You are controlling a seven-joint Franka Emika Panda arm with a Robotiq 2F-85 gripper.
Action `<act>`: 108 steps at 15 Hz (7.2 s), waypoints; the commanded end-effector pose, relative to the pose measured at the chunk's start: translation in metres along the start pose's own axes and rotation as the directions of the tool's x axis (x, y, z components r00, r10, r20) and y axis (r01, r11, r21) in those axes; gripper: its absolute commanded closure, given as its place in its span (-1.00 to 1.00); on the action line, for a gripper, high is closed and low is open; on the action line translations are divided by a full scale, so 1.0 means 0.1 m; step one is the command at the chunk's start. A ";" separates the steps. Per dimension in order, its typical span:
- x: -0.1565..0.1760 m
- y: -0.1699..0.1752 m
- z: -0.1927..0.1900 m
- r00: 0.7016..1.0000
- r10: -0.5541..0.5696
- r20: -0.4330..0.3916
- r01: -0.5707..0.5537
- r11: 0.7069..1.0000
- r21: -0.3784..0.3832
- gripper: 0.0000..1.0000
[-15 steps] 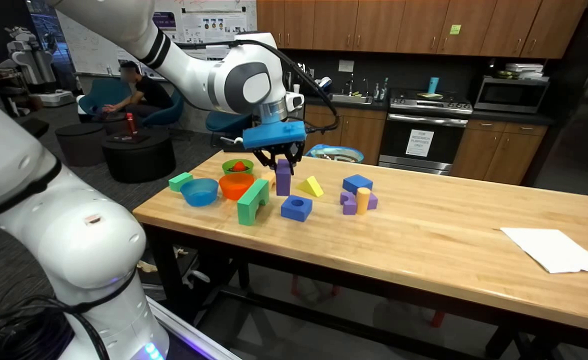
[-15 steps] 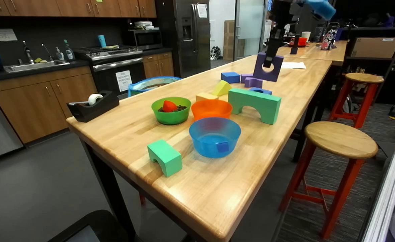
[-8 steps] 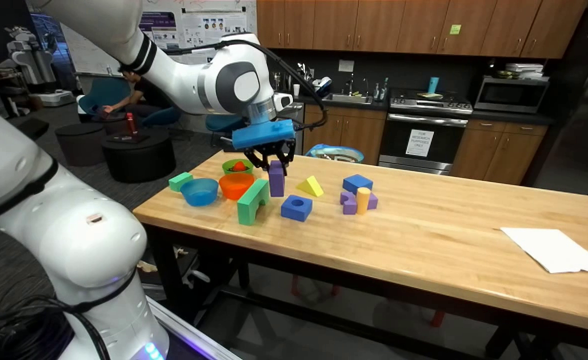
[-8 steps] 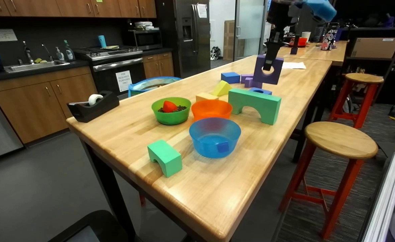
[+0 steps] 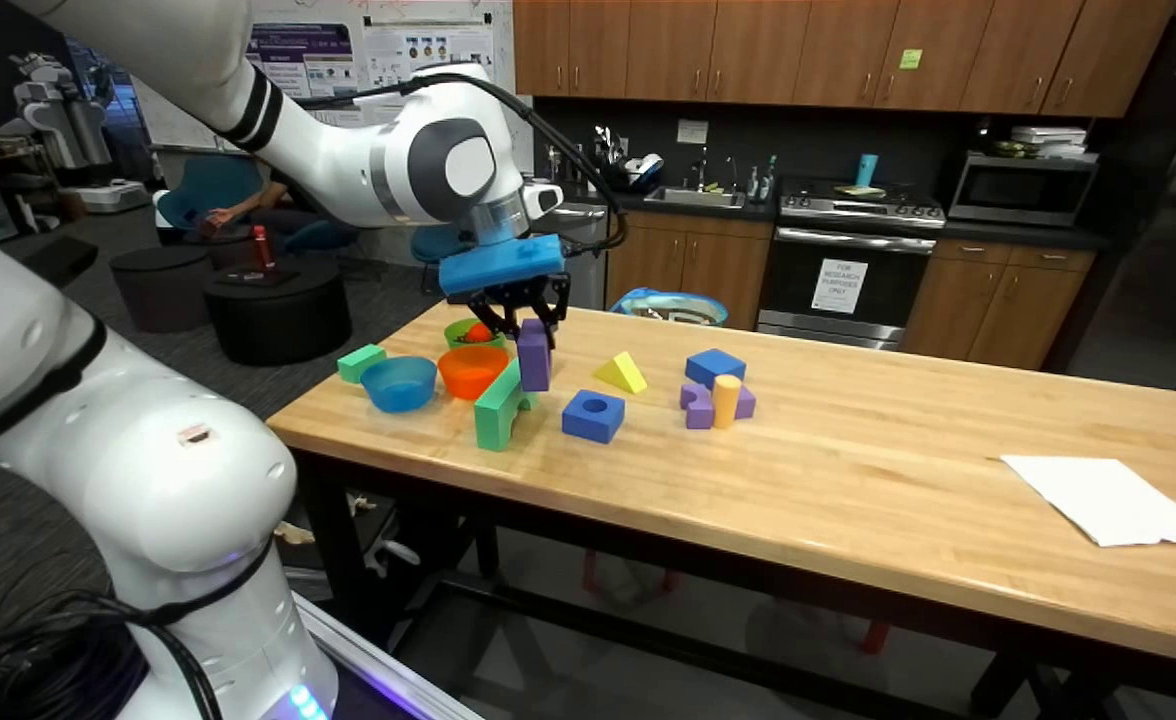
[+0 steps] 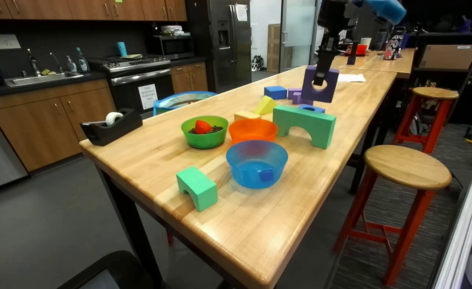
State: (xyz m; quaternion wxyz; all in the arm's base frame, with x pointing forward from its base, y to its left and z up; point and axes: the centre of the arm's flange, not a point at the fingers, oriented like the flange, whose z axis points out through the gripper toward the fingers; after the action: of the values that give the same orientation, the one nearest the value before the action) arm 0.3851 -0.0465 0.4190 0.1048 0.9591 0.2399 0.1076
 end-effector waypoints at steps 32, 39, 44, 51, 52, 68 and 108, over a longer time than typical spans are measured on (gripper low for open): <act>0.10 -0.63 -0.13 0.998 0.056 -0.015 -0.056 0.998 -0.003 0.69; 0.18 -0.62 -0.10 0.998 0.068 0.002 -0.068 0.998 0.003 0.69; 0.24 -0.58 -0.06 0.997 0.079 0.013 -0.079 0.997 0.009 0.69; 0.32 -0.50 -0.03 0.995 0.099 0.024 -0.099 0.995 0.015 0.69; 0.34 -0.49 -0.02 0.995 0.099 0.027 -0.099 0.995 0.017 0.69; 0.43 -0.37 0.10 0.991 0.119 0.067 -0.121 0.992 0.032 -0.01; -0.29 0.86 -0.32 0.990 0.129 -0.064 -0.123 0.988 0.098 -1.00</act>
State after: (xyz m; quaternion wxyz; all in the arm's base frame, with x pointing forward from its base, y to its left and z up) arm 0.3801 -0.1054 0.4648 0.0379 0.9737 0.1725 0.1437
